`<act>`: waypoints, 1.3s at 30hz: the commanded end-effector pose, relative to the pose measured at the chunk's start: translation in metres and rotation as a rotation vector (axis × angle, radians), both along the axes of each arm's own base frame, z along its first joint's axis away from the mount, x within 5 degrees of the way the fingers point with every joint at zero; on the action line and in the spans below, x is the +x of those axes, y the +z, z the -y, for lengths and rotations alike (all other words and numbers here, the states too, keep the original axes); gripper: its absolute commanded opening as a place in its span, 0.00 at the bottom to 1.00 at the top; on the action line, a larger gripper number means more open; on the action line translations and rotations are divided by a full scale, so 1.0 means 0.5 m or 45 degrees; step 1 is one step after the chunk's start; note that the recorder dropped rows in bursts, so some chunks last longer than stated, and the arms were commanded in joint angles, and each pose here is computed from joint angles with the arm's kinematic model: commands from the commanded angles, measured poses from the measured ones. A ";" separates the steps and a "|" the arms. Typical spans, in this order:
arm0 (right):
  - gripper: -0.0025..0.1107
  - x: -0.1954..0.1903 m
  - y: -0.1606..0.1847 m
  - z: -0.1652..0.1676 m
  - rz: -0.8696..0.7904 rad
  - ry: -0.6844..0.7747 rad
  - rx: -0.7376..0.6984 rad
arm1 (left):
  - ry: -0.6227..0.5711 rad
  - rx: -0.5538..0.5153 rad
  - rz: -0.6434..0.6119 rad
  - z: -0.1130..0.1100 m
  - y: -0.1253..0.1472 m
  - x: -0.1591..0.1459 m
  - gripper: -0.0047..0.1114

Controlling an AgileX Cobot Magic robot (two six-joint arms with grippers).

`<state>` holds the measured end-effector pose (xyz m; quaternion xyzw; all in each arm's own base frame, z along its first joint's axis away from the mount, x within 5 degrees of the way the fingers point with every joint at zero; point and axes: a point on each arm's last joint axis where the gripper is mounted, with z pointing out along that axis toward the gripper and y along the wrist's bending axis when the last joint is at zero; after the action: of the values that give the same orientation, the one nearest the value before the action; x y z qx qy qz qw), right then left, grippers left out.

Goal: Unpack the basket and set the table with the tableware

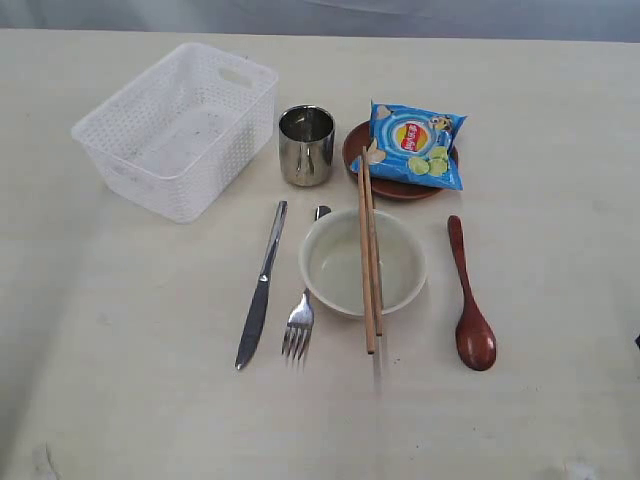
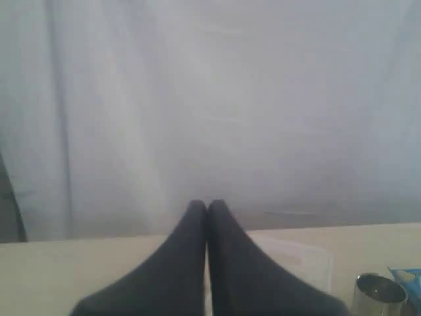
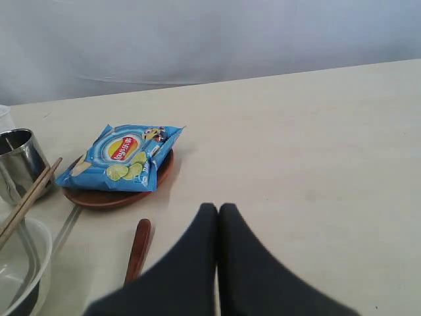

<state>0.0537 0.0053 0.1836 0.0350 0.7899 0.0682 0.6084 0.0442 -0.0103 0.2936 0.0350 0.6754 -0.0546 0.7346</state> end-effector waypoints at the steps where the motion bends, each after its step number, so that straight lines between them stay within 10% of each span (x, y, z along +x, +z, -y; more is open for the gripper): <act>1: 0.02 -0.001 -0.002 0.000 0.003 -0.006 0.003 | -0.017 -0.014 -0.066 0.002 -0.061 -0.003 0.04; 13: 0.02 -0.001 -0.002 0.000 0.003 -0.006 0.003 | 0.026 -0.029 -0.216 -0.003 -0.176 0.023 0.04; 39: 0.02 -0.001 -0.002 0.000 0.003 -0.006 0.003 | 0.114 -0.152 -0.432 -0.014 -0.220 0.019 0.04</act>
<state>0.0537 0.0053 0.1836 0.0350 0.7899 0.0682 0.6084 0.0543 -0.0038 0.1842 -0.0434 0.7881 -0.0657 0.6106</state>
